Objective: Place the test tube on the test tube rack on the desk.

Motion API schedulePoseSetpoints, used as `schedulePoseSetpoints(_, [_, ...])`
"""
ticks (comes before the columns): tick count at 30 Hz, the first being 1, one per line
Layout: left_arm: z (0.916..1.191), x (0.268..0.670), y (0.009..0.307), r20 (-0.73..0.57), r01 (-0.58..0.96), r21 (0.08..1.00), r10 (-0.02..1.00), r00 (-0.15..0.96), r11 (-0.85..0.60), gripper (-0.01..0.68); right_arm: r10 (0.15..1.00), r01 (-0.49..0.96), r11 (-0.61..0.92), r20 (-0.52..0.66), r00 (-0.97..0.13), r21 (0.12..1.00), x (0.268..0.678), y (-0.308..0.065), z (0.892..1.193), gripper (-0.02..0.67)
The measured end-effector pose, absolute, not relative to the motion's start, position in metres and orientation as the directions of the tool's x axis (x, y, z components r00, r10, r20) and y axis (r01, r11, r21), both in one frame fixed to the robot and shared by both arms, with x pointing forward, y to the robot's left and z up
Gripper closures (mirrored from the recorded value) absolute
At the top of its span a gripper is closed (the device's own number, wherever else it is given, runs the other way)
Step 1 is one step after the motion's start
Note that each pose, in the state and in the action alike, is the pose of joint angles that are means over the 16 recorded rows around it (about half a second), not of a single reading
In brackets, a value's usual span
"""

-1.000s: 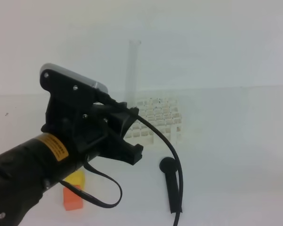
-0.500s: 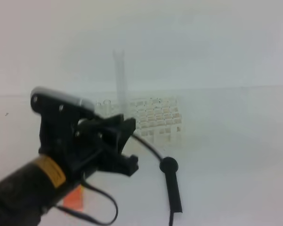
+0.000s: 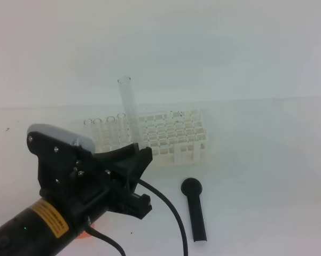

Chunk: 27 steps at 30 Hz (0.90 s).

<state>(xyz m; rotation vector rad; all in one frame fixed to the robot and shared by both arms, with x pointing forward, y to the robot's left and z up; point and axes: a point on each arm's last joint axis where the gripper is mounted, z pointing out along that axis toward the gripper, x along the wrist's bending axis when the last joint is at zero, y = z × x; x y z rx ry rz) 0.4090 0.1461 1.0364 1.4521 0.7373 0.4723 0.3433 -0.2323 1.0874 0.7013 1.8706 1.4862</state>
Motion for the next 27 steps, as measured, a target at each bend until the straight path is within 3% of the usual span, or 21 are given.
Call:
schedulePoseSetpoints(9, [1.039, 0.406, 0.144, -0.127, 0.102, 0.992, 0.669, 0.732, 0.076, 0.673, 0.676, 0.043, 0.195, -0.102, -0.73, 0.98, 0.362, -0.218, 1.079, 0.65])
schedulePoseSetpoints(20, [1.034, 0.396, 0.138, -0.02, 0.03, 1.0, 0.581, 0.813, -0.008, 0.673, 0.391, -0.063, 0.276, -0.172, -0.904, 0.959, 0.367, -0.195, 1.065, 0.65])
schedulePoseSetpoints(27, [1.023, 0.39, 0.142, -0.039, 0.054, 0.999, 0.567, 0.823, -0.009, 0.673, 0.296, -0.072, 0.247, -0.146, -0.944, 0.966, 0.37, -0.188, 1.066, 0.65])
